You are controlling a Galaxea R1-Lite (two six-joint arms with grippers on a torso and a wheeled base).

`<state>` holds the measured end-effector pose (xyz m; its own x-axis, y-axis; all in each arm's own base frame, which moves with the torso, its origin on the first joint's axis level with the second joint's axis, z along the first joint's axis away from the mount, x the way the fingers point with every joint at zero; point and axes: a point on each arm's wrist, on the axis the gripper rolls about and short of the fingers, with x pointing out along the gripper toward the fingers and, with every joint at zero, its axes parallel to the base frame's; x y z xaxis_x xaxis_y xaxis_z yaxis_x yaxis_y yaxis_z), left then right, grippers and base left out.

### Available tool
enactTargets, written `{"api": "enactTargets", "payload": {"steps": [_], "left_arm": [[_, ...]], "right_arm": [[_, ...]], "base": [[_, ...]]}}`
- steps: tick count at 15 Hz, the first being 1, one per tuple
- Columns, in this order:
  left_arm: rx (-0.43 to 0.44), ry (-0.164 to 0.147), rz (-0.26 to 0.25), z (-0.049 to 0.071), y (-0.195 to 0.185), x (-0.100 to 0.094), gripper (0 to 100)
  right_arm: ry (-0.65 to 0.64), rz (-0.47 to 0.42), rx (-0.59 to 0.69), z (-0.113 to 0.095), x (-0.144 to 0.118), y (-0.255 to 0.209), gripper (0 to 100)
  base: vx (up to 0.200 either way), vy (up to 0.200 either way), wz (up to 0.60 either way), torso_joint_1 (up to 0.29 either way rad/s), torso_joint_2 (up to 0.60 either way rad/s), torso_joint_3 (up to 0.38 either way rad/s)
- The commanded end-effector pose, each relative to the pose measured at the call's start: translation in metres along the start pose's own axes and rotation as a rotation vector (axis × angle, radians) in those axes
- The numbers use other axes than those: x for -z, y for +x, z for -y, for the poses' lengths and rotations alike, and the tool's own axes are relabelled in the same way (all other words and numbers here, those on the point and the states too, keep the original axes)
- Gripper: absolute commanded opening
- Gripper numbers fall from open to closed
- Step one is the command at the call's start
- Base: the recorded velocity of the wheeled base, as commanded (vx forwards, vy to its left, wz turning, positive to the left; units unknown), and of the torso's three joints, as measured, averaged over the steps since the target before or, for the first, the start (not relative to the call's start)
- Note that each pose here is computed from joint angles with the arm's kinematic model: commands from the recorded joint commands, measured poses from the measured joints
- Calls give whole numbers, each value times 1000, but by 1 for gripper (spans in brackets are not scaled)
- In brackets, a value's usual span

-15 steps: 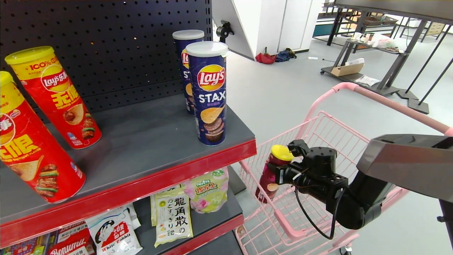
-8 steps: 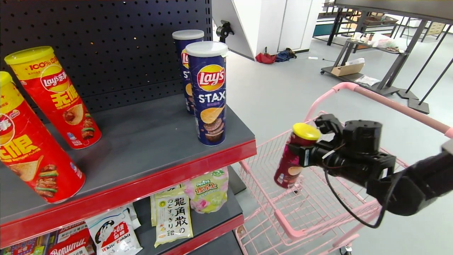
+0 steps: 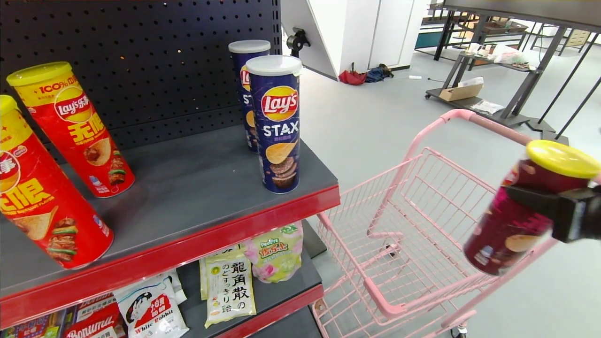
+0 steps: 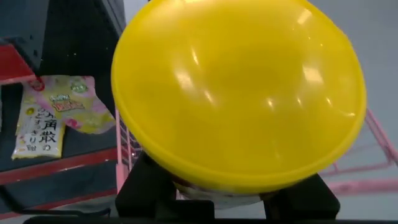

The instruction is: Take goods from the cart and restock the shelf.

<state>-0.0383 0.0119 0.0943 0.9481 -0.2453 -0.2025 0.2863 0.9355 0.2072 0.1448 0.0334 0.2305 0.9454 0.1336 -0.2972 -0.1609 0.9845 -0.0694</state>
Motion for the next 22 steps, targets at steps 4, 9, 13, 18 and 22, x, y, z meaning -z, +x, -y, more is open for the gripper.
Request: {"api": "enactTargets", "payload": {"steps": [4, 9, 13, 18, 22], "left_arm": [[4, 0, -2, 0, 0, 0, 100], [6, 1, -3, 0, 0, 0, 100], [3, 0, -2, 0, 0, 0, 100], [0, 1, -3, 0, 0, 0, 100], [-2, 1, -3, 0, 0, 0, 100]], "right_arm": [[-11, 72, 250, 15, 57, -103, 0], [-12, 93, 249, 14, 59, -108, 0], [-14, 81, 248, 15, 59, -105, 0], [-15, 73, 244, 15, 59, -104, 0], [-15, 68, 214, 14, 58, -101, 0]], "base": [[0, 0, 0, 0, 0, 0], [0, 0, 0, 82, -214, -132], [0, 0, 0, 204, -526, -320], [0, 0, 0, 164, -396, -239], [0, 0, 0, 154, -360, -206]]}}
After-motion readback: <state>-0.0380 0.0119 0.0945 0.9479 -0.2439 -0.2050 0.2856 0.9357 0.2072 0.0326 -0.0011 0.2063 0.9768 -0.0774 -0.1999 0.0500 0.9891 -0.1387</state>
